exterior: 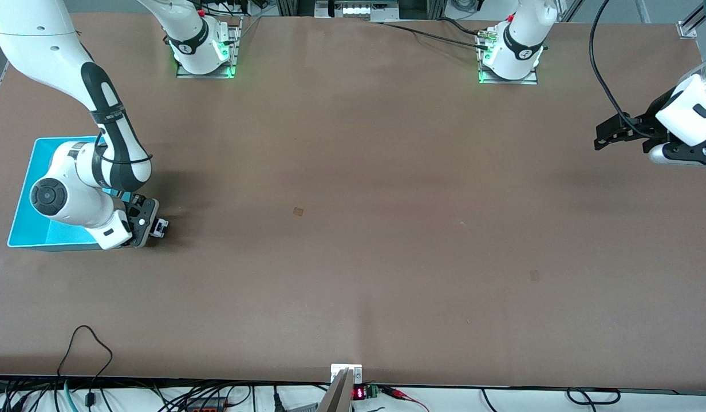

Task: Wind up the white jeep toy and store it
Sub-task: 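Lower the right gripper and grasp the white jeep, then lift the jeep with the right gripper over the blue bin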

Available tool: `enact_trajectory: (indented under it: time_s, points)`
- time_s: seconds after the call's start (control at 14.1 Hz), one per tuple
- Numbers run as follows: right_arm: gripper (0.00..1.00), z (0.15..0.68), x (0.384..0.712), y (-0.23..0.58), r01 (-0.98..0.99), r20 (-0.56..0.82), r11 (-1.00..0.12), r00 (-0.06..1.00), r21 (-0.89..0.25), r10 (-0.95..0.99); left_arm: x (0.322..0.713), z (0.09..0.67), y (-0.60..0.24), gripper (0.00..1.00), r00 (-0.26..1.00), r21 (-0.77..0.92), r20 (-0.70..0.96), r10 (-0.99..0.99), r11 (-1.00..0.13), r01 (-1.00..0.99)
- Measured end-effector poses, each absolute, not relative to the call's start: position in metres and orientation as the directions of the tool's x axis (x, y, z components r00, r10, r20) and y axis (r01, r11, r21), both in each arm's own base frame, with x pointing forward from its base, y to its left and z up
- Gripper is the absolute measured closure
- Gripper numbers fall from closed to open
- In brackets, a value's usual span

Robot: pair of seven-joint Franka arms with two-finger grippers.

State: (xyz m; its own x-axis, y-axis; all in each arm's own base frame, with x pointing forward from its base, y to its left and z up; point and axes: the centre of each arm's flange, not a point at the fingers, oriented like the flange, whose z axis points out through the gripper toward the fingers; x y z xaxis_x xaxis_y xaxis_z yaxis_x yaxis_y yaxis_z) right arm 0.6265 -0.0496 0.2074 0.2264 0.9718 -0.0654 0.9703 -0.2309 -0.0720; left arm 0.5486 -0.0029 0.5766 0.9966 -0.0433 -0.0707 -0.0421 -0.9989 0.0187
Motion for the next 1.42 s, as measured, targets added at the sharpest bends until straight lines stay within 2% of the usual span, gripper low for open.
enact_trajectory:
  time_s: [0.43,0.64,0.92,1.21,1.42]
  points:
    - [0.49,0.269,0.663,0.0,0.986,-0.005,-0.159,0.16,0.052,0.987,0.549,0.577,-0.003,0.0,0.997,0.019,-0.071,-0.044,-0.999,-0.043]
    - [0.49,0.313,0.674,0.002,0.975,0.021,-0.182,0.181,0.123,0.983,0.549,0.577,-0.004,0.0,0.996,0.019,-0.071,-0.044,-0.999,-0.043]
    - [0.49,0.356,0.667,-0.02,0.886,0.049,-0.452,0.449,0.103,0.892,0.548,0.576,-0.004,0.0,0.996,0.019,-0.074,-0.045,-0.999,-0.044]
    - [0.49,0.384,0.643,-0.069,0.625,-0.007,-0.78,0.78,0.017,0.625,0.547,0.576,-0.004,0.0,0.996,0.019,-0.082,-0.045,-0.999,-0.043]
    - [0.49,0.388,0.626,-0.11,0.446,-0.069,-0.895,0.893,-0.007,0.445,0.547,0.577,-0.004,0.0,0.996,0.019,-0.081,-0.045,-0.999,-0.043]
